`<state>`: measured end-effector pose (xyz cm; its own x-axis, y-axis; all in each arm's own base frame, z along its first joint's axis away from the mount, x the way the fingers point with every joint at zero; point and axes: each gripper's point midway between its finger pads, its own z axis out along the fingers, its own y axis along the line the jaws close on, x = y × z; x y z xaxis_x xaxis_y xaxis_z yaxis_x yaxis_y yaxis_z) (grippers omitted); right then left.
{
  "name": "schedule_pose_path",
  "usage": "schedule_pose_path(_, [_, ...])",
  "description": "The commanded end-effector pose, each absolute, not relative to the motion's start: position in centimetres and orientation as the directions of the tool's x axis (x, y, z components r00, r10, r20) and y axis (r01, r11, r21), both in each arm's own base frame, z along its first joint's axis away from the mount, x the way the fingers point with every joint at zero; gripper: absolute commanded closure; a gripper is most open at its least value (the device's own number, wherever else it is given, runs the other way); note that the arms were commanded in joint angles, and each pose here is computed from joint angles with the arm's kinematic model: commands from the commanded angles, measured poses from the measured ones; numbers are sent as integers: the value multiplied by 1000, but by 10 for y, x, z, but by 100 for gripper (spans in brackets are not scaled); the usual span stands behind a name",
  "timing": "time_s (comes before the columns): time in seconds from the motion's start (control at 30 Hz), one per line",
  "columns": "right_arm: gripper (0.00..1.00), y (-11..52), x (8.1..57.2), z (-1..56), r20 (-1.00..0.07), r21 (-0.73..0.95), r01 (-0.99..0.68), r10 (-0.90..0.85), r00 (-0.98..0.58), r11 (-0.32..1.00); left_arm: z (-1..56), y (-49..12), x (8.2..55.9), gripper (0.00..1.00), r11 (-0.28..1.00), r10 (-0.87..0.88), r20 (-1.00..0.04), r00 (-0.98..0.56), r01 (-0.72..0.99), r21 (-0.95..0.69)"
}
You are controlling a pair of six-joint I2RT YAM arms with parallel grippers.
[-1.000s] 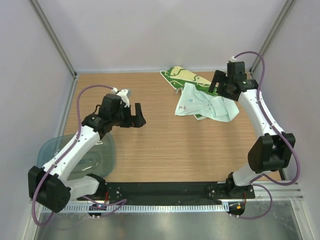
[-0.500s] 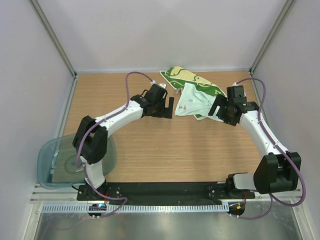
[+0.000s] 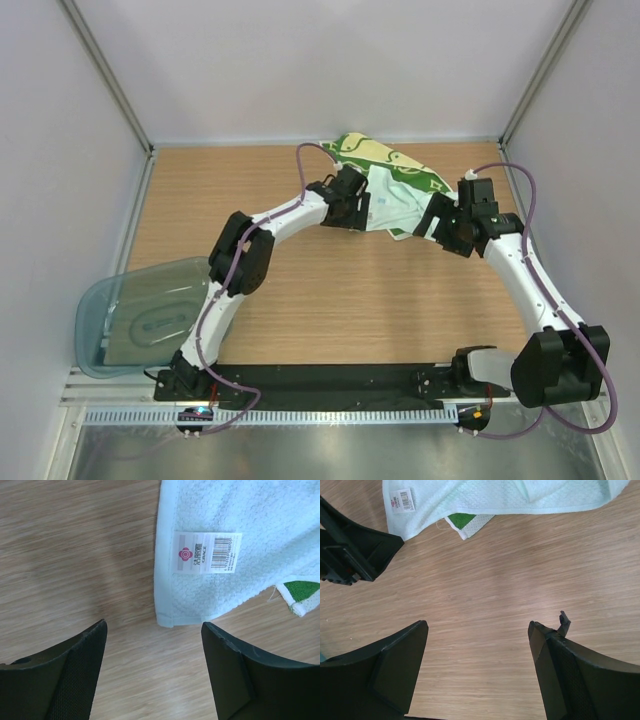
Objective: Roll the towels
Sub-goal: Grab a towel with the left arm, then move the towel to the center of the board
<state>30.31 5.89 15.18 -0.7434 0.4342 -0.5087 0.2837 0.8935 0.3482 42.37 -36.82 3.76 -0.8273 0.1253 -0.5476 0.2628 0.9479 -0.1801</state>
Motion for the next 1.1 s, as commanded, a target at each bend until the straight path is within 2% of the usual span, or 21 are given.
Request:
schedule_pose_path(0.0, [11,64,304,164,-531,366,235,409,-742,900,46,-381,424,26,943,167,-561,-811,297,-149])
schedule_pose_path(0.2, [11,64,304,163,-527,362,230,402,-749,903,24,-388,420,46,947,242,-532,-811,317,-54])
schedule_pose_path(0.3, [11,64,304,162,-527,360,229,399,-750,905,18,-386,420,62,950,245,-522,-817,310,-39])
schedule_pose_path(0.33, [11,63,304,161,-528,354,230,397,-751,907,17,-386,421,74,949,248,-522,-816,312,-38])
schedule_pose_path(0.4, [11,62,303,159,-526,349,236,398,-751,907,19,-388,423,88,948,249,-525,-814,317,-41])
schedule_pose_path(0.43, [11,61,303,157,-525,345,240,398,-753,908,22,-389,424,100,947,250,-529,-811,319,-42])
schedule_pose_path(0.57, [11,55,306,156,-538,317,255,394,-745,913,67,-398,425,100,937,233,-566,-791,338,-86])
schedule_pose_path(0.67, [11,51,310,162,-553,301,267,396,-733,915,148,-404,426,100,923,186,-659,-728,360,-137])
schedule_pose_path(0.7, [11,49,311,165,-559,295,272,396,-728,916,165,-397,423,100,926,179,-669,-721,353,-133])
schedule_pose_path(0.73, [11,43,315,171,-582,278,288,399,-708,916,207,-388,419,100,927,143,-714,-685,345,-145])
schedule_pose_path(0.83, [10,36,320,177,-602,256,317,407,-687,913,261,-356,399,100,940,95,-758,-645,310,-146])
schedule_pose_path(0.97, [11,30,322,171,-595,225,351,413,-690,909,216,-309,354,100,960,138,-677,-723,266,-89])
schedule_pose_path(1.07, [15,33,324,154,-555,210,354,409,-724,911,195,-291,330,100,964,114,-647,-754,241,-112])
